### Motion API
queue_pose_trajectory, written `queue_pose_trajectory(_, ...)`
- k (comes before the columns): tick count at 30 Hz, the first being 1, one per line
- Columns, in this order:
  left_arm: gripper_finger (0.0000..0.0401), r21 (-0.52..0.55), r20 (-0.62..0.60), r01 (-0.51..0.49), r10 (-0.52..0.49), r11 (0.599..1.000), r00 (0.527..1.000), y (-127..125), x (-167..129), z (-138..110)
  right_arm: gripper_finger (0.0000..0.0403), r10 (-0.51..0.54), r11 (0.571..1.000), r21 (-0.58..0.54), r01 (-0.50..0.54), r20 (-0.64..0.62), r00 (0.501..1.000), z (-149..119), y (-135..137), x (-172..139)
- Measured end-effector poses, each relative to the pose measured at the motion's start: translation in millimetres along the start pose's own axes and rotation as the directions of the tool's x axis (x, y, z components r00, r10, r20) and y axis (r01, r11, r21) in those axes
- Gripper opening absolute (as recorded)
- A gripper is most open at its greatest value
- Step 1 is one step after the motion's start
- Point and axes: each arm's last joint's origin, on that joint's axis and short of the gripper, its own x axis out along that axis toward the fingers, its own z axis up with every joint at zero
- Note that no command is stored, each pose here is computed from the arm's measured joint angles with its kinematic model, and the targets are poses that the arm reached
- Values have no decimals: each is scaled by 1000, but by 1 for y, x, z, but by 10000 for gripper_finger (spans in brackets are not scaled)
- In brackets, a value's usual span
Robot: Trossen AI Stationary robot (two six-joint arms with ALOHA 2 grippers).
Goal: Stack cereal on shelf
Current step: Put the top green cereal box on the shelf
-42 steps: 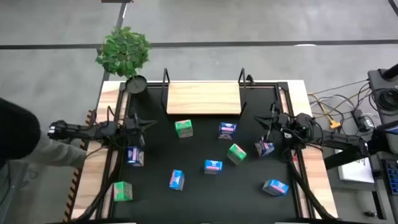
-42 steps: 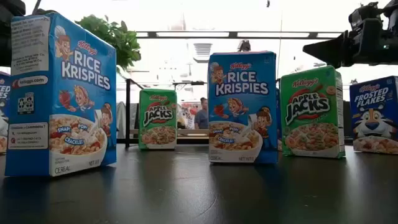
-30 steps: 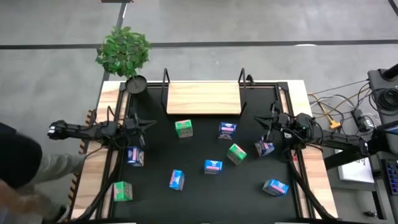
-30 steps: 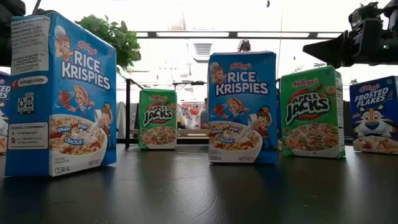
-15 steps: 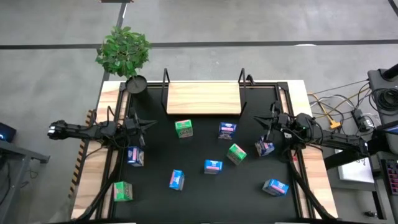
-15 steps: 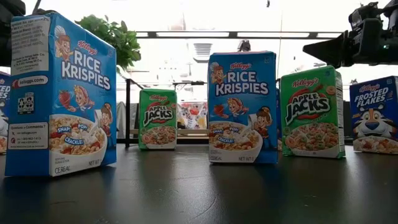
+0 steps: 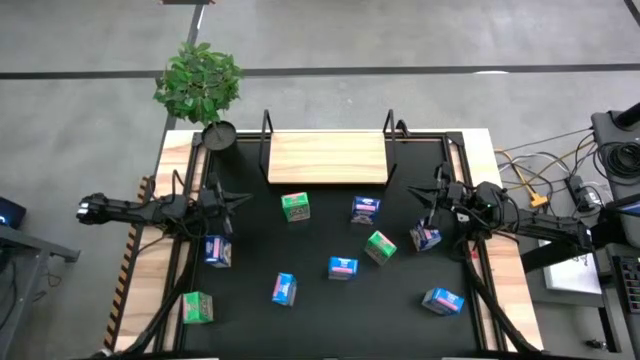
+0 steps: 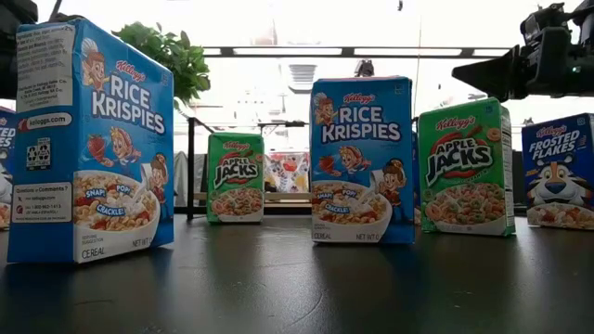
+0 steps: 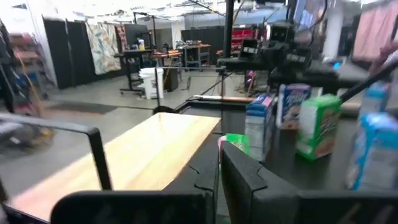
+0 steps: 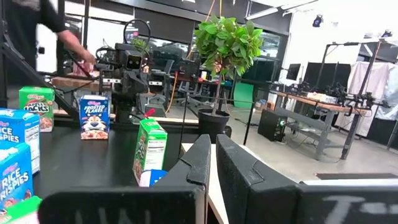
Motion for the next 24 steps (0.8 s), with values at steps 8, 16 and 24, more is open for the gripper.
queue_pose_trajectory(8,0,-158,103,13,3,987,995,0,-1,11,18,-3,998,63,2,15,1000,2,0,0)
queue_pose_trajectory(16,0,-363,199,64,10,930,980,1,-2,21,18,-2,998,68,1,12,1000,3,0,0)
queue_pose_trajectory(24,0,-331,318,220,-111,918,941,-4,0,33,18,74,996,36,-85,234,970,25,-1,0)
